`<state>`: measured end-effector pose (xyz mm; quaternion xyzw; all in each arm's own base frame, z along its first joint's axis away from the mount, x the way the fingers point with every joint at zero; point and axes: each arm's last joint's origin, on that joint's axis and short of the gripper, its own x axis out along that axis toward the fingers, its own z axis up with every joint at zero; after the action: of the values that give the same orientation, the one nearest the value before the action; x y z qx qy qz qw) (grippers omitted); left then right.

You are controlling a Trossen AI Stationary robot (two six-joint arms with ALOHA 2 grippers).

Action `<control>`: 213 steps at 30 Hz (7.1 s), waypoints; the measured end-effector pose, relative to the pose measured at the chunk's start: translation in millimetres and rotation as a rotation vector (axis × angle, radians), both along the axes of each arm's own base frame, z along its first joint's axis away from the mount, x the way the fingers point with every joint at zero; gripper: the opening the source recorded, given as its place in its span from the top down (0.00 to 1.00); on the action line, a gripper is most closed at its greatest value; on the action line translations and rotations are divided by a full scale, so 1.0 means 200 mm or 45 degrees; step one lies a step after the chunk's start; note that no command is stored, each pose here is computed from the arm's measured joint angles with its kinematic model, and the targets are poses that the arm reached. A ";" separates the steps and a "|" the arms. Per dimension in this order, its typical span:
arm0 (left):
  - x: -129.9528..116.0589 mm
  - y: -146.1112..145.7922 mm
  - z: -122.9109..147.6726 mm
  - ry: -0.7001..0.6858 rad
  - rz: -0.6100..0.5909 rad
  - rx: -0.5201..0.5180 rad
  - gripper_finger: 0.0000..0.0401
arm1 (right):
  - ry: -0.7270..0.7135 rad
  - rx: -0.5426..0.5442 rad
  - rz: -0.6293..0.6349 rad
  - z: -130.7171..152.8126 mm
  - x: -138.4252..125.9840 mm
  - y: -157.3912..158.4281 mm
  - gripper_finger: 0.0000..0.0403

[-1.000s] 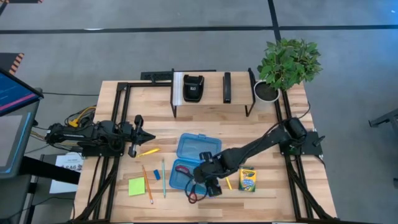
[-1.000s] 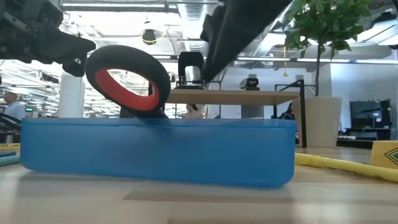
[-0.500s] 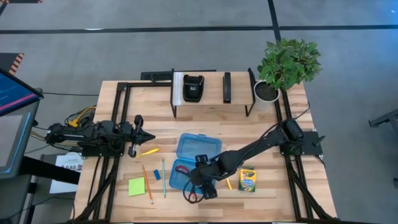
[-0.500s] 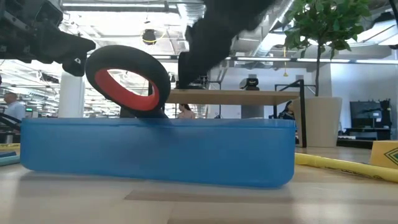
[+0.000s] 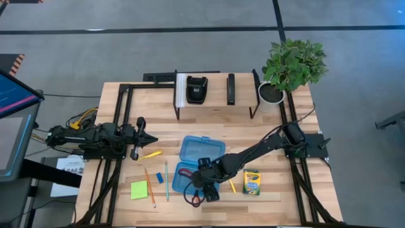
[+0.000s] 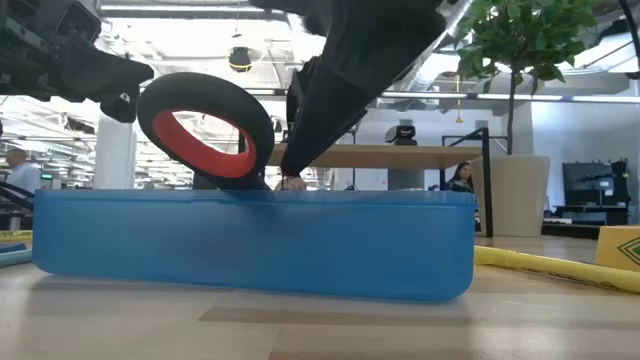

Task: Pack school essentials
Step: Put the scissors into the supply box, then put the yellow highlighter pen into the supply box

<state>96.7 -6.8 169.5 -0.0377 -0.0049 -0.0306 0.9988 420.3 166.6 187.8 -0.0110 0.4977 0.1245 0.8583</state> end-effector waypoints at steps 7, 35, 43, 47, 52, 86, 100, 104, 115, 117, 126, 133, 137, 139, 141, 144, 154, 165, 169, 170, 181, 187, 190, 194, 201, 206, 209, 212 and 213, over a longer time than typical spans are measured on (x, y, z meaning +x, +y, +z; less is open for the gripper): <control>0.00 0.00 0.00 0.000 -0.001 0.000 1.00 | 0.008 0.022 -0.010 0.00 0.00 -0.01 0.20; 0.00 0.00 0.00 0.001 -0.002 0.000 1.00 | 0.055 0.023 -0.001 -0.11 0.04 -0.04 0.20; 0.00 0.00 0.00 0.002 -0.002 0.000 1.00 | 0.137 0.006 -0.031 -0.18 0.05 -0.08 0.20; 0.00 0.00 0.00 0.002 -0.002 0.000 1.00 | 0.172 0.041 -0.023 -0.22 0.07 -0.11 0.21; 0.00 0.00 0.00 0.002 -0.002 0.000 1.00 | 0.191 0.063 -0.024 -0.23 0.07 -0.13 0.23; 0.00 0.00 0.00 0.003 -0.002 0.000 1.00 | 0.291 0.049 -0.066 -0.13 0.10 -0.21 0.79; 0.00 0.00 0.00 0.003 -0.002 0.000 1.00 | 0.382 0.038 -0.121 -0.09 0.09 -0.23 0.97; 0.00 0.00 0.00 0.002 -0.002 0.000 1.00 | 0.410 0.037 -0.135 -0.09 0.08 -0.23 0.98; 0.00 0.00 0.00 0.003 -0.002 0.000 1.00 | 0.478 0.193 -0.188 -0.08 0.07 -0.22 0.87; 0.00 0.00 0.00 0.003 -0.002 0.000 1.00 | 0.480 0.195 -0.193 -0.08 0.07 -0.22 0.81; 0.00 0.00 0.00 0.003 -0.002 0.000 1.00 | 0.508 0.182 -0.198 -0.08 0.06 -0.22 0.51; 0.00 0.00 0.00 0.003 -0.002 0.000 1.00 | 0.582 0.111 -0.266 -0.05 0.02 -0.25 0.44; 0.00 0.00 0.00 0.003 -0.002 0.000 1.00 | 0.551 0.044 -0.250 -0.04 0.00 -0.22 0.50; 0.00 0.00 0.00 0.003 -0.001 0.000 1.00 | 0.560 -0.005 -0.235 -0.04 -0.01 -0.20 0.54; 0.00 0.00 0.00 0.003 -0.001 0.000 1.00 | 0.576 -0.057 -0.228 -0.04 -0.03 -0.19 0.57; 0.00 0.00 0.00 0.003 -0.001 0.000 1.00 | 0.612 -0.149 -0.263 -0.05 -0.05 -0.21 0.61; 0.00 0.00 0.00 0.003 -0.001 0.000 1.00 | 0.692 -0.357 -0.394 -0.01 -0.10 -0.31 0.66; 0.00 0.00 0.00 0.003 -0.002 0.000 1.00 | 0.234 -0.351 -0.409 0.40 -0.27 -0.09 0.66; 0.00 0.00 0.00 0.003 -0.001 0.000 1.00 | 0.105 -0.331 -0.399 0.44 -0.37 0.01 0.66; 0.00 0.00 0.00 0.003 -0.002 0.000 1.00 | 0.090 -0.321 -0.412 0.43 -0.41 0.02 0.66; 0.00 0.00 0.00 0.003 -0.001 0.000 1.00 | -0.162 -0.009 -0.549 0.33 -0.77 -0.04 0.70; 0.00 0.00 0.00 0.006 -0.002 -0.043 1.00 | -0.386 0.147 -0.520 0.30 -0.85 -0.08 0.70; 0.00 0.00 0.00 0.012 -0.003 -0.155 1.00 | -0.437 0.180 -0.511 0.29 -0.87 -0.09 0.70; 0.00 0.01 0.00 0.006 0.049 -0.306 1.00 | -0.457 0.190 -0.516 0.29 -0.88 -0.10 0.70; -0.01 0.01 0.04 0.002 0.091 -0.384 1.00 | -0.466 0.174 -0.532 0.28 -0.86 -0.13 0.70; -0.05 0.02 0.12 0.159 0.177 -0.328 1.00 | -0.474 0.153 -0.552 0.28 -0.84 -0.16 0.70; -0.06 0.03 0.16 0.286 0.238 -0.308 1.00 | -0.480 0.151 -0.571 0.29 -0.83 -0.18 0.70; -0.04 0.03 0.18 0.358 0.270 -0.322 1.00 | -0.493 0.147 -0.569 0.29 -0.82 -0.20 0.70; -0.03 0.03 0.18 0.384 0.267 -0.339 1.00 | -0.502 0.149 -0.568 0.29 -0.81 -0.20 0.70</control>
<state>91.2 -1.6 205.8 -0.1725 0.1367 0.0803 0.9722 258.0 126.6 246.3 0.1241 0.3035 -0.0431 0.9437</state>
